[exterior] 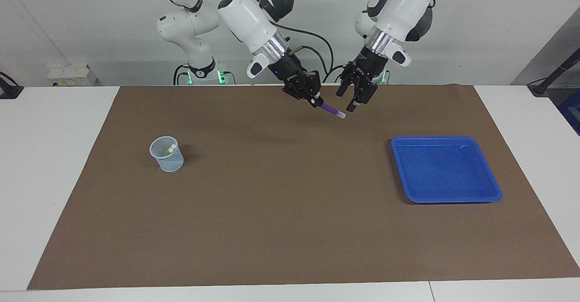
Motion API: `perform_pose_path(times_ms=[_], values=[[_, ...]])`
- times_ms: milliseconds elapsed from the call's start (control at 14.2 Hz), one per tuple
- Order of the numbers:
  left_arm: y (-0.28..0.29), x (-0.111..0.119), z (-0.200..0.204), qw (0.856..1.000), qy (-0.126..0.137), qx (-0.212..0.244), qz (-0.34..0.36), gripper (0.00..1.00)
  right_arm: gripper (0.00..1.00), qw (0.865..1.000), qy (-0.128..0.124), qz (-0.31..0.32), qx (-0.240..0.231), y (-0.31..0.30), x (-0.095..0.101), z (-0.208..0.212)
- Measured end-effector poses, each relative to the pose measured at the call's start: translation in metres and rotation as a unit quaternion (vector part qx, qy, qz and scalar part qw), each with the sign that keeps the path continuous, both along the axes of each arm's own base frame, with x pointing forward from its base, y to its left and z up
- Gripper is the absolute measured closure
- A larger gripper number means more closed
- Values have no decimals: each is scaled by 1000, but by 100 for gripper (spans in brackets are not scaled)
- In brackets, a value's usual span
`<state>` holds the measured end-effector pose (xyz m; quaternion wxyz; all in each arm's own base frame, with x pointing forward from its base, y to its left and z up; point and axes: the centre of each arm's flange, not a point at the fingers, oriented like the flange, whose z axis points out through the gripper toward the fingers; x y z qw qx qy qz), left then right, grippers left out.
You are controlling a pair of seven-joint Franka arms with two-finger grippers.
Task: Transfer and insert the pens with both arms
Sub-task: 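Pass the purple pen from the left gripper to the right gripper, then insert the purple pen into the cup with the right gripper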
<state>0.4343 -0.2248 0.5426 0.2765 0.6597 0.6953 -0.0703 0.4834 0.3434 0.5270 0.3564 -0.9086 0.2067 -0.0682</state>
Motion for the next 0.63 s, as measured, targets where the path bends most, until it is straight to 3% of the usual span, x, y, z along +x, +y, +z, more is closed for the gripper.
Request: perform_pose_path(times_ms=[212,353,635], values=[[6,0,-4,996,-22,27,-78,0,81,995,5,82,-52,-41,16,-16],[25,0,-11,985,-26,53,-163,0,81,986,4,128,-107,-64,19,-25],[104,1,-18,938,-45,85,-332,0,81,936,1,256,-243,-116,20,-36]])
